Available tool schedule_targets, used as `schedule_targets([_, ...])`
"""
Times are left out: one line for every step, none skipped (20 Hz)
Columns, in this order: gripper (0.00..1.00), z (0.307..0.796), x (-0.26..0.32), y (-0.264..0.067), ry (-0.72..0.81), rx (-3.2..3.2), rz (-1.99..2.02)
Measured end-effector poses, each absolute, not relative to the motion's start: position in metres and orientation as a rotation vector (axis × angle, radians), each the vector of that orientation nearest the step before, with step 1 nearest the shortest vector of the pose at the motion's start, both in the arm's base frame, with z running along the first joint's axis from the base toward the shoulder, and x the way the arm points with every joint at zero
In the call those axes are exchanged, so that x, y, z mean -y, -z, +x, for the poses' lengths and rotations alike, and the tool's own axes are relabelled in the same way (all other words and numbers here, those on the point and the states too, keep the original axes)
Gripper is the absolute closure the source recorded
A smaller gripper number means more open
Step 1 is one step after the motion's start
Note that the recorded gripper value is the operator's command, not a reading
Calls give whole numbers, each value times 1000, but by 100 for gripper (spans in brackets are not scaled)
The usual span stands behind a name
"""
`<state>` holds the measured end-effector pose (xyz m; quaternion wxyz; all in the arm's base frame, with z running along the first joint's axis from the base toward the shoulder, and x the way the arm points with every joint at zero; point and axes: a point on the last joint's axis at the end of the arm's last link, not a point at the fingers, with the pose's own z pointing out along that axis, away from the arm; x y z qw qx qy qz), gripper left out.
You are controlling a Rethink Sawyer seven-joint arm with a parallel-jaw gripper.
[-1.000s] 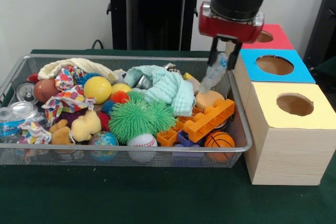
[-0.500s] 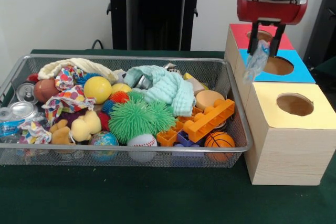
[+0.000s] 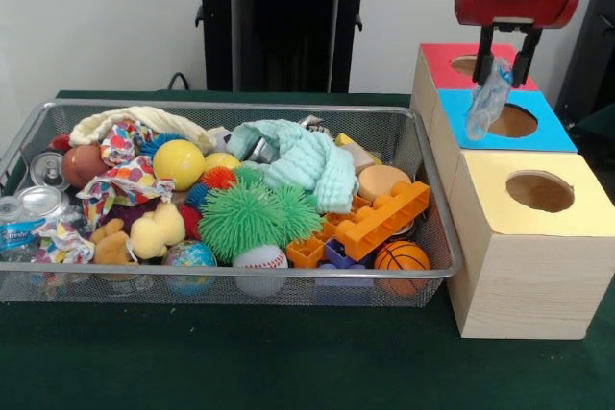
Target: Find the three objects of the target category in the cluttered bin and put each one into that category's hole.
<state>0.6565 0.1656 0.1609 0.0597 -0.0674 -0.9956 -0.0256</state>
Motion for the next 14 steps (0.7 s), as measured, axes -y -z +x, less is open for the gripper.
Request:
schedule_targets([100, 651, -168, -157, 81, 3008, -201])
schedule_targets([100, 649, -169, -155, 83, 3006, -199])
schedule_targets([100, 648, -170, -153, 83, 3005, -198])
schedule_targets([100, 643, -172, -149, 86, 3005, -194])
schedule_targets([100, 642, -173, -147, 88, 3007, -192])
schedule_targets([100, 640, -175, -145, 90, 3009, -189])
schedule_targets([100, 635, -179, -139, 98, 3015, -181])
schedule_targets([100, 633, -182, -137, 103, 3020, -179])
schedule_targets([100, 632, -183, -136, 106, 3023, -179])
schedule_targets([100, 632, -184, -136, 109, 3027, -178])
schedule_targets([100, 633, -188, -136, 120, 3042, -184])
schedule_targets([100, 634, -190, -136, 125, 3050, -187])
schedule_targets([100, 634, -191, -136, 130, 3056, -190])
schedule_targets([100, 635, -192, -136, 132, 3059, -191])
